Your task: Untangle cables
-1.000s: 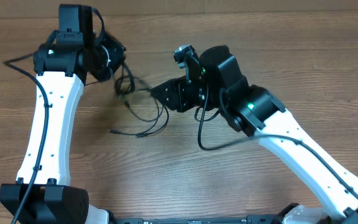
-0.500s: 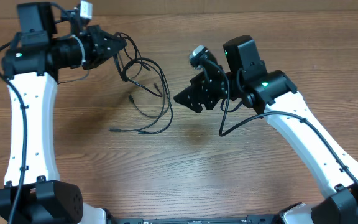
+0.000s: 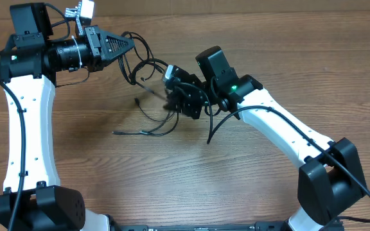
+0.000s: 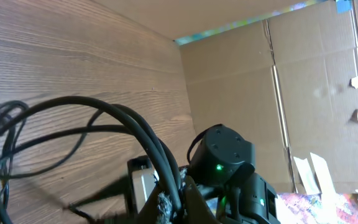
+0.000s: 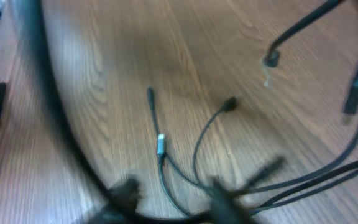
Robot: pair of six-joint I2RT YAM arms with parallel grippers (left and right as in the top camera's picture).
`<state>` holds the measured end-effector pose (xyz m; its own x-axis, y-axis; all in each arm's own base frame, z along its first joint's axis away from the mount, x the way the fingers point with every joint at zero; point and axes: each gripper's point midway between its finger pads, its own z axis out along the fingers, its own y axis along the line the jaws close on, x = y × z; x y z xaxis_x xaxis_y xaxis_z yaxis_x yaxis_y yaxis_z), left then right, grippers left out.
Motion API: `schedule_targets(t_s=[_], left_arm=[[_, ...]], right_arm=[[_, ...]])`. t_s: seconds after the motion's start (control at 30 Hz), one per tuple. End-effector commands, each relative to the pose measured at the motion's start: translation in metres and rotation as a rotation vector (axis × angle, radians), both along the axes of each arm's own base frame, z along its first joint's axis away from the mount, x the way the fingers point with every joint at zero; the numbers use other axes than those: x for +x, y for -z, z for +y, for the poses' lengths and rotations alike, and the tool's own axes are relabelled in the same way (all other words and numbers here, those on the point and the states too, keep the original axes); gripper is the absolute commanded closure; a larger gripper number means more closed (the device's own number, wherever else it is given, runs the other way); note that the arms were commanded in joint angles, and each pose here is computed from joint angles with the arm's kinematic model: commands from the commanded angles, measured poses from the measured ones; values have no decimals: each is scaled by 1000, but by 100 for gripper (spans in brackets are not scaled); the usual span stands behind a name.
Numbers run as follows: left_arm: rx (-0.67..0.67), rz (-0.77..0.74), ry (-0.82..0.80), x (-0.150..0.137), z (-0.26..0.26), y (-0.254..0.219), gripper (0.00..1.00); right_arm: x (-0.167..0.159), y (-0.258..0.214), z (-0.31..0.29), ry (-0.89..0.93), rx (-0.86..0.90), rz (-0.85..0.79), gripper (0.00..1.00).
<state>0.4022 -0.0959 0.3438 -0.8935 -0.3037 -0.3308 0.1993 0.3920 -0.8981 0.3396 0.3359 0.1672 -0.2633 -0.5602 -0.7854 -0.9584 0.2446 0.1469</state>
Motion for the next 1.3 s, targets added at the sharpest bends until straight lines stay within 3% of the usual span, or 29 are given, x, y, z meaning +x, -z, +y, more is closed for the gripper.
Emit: schedule_targets(t_s=[0.0,0.3,0.4,0.57,0.7,1.07,1.27], left_arm=[[-12,-32,16,-3,-2,-12,96],[70,-157,90,-13,-4,-3,96],[96,-179,108,-17,-4,1,96],[152,-122,79,-18,1,15,96],[151,-104,82,-21,0,18,96],[24,21,43,-18,-6,4,96],[-6,41,117,-29,-32,1,96]], right_arm=[[5,-9,3,45,27,12,96],[-5,-94,9,54,196,-15,96],[6,-107,2,138,210,-13,96],[22,-129,-9,224,292,28,96],[17,-148,-2,181,379,68,96],[7,-137,31,183,390,139,96],[22,-152,43,215,458,50,96]])
